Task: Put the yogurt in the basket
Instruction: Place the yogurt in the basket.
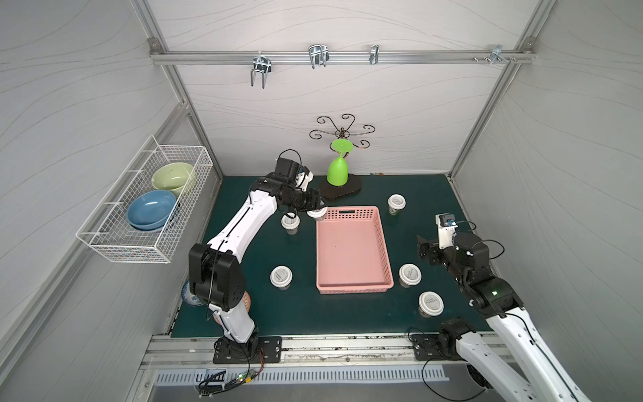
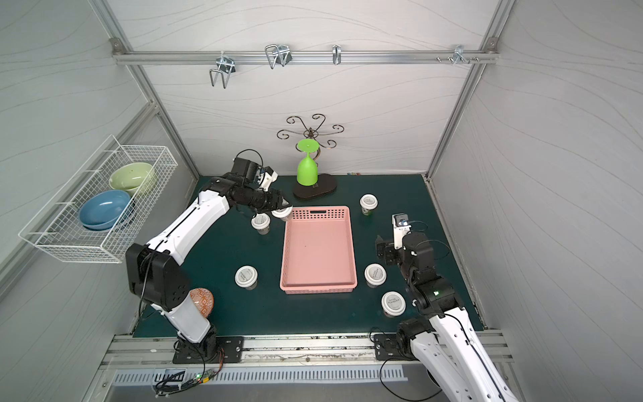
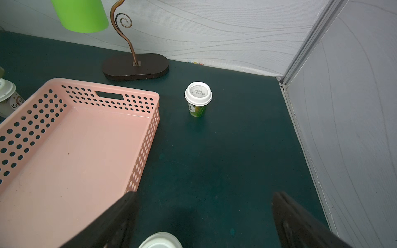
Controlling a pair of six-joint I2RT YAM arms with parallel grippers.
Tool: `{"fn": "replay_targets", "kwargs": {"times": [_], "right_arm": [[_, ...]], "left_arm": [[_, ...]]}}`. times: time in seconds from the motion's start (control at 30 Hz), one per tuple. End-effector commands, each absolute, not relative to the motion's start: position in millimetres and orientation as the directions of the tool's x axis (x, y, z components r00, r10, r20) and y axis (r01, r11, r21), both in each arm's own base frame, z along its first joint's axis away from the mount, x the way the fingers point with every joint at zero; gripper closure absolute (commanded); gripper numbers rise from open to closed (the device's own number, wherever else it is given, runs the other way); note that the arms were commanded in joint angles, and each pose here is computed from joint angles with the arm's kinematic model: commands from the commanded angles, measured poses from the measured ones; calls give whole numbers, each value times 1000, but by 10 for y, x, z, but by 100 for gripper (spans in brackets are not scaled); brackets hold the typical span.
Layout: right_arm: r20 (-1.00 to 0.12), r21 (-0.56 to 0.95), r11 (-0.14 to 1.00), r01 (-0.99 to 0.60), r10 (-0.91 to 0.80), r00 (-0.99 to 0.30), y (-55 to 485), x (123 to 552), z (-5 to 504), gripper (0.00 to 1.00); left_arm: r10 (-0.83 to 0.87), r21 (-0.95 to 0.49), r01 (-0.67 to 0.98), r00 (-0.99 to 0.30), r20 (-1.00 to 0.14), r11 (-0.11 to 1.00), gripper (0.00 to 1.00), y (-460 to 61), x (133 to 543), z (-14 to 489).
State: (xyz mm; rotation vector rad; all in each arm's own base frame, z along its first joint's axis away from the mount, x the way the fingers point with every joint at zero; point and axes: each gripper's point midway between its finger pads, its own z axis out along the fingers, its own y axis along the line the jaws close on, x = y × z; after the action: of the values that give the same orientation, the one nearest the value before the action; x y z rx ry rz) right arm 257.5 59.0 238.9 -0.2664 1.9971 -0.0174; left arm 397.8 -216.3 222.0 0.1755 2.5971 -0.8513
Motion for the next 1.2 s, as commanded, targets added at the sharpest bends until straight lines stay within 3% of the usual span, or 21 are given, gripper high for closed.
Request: {"fn": "replay_targets", "kwargs": {"times": [0.0, 0.53, 1.17], "right_arm": [[-898, -137, 975, -175, -197, -394, 589, 2584, 2397, 1], [-905, -137, 977, -166, -192, -380, 570, 2569, 2431, 1], [-905, -137, 974, -180, -197, -376, 602, 2570, 2421, 1]], "left_arm": [[6, -549, 252, -912, -410, 797, 37, -2330, 4112, 2203], [89, -507, 229, -954, -285, 831, 37, -2754, 4302, 1331], [122, -403, 226, -956, -267, 887, 33, -2741, 4531, 828]]}}
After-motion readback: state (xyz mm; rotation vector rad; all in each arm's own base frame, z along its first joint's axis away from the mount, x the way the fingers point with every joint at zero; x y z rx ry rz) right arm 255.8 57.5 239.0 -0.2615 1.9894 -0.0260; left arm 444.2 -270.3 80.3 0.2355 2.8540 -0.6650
